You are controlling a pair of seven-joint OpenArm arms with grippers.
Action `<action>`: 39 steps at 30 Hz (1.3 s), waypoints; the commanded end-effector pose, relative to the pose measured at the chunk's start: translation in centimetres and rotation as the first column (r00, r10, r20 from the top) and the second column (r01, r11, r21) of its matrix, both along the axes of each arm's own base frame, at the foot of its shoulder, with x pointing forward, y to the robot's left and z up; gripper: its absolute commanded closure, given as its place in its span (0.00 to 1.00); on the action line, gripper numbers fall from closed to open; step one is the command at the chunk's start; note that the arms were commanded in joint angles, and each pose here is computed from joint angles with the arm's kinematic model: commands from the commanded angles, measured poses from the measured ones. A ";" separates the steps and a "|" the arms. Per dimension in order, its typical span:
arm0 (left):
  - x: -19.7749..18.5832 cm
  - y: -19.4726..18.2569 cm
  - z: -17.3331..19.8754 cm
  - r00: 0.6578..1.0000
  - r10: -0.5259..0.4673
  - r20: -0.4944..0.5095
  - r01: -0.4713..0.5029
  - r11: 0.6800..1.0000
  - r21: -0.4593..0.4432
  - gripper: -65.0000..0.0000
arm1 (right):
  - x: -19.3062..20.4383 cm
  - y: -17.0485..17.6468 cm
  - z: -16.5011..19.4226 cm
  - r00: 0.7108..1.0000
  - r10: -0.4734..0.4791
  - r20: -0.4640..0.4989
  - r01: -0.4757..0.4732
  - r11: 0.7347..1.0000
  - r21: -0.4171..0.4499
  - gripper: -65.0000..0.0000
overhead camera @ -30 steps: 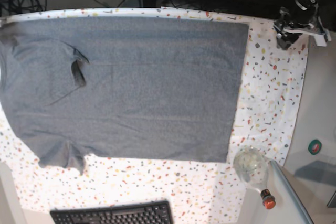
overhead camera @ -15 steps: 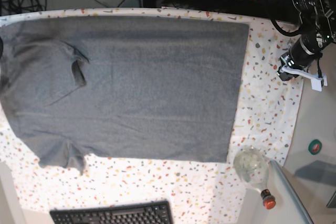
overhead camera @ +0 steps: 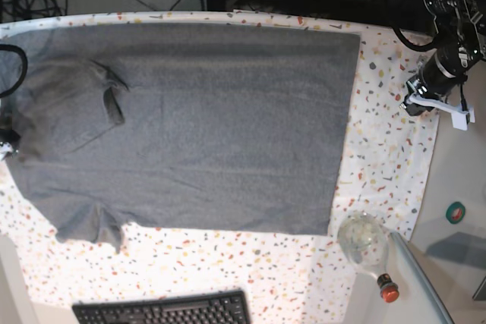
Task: Layout the t-shirt on the table in an organized manner, then fold the t-shirt properly
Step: 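Release the shirt and move both grippers to the shirt's side edge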
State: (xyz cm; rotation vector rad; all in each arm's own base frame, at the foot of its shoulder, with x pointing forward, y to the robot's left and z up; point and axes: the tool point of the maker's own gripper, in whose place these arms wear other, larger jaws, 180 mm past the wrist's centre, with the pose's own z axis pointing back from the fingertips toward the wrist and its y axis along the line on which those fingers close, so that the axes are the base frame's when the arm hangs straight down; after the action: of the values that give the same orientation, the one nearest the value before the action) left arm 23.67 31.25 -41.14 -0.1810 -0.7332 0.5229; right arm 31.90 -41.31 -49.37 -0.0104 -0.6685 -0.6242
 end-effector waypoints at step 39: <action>1.6 0.5 1.4 0.999 -0.004 0.052 0.003 1.000 0.011 1.00 | -3.0 6.9 10.5 0.978 0.086 0.188 -0.110 0.986 0.122 0.52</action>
State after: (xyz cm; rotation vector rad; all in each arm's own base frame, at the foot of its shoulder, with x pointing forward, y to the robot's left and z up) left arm 24.75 31.20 -40.62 -0.1921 -0.7552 0.5214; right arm 27.48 -33.38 -40.91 0.2184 -0.7292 -0.5960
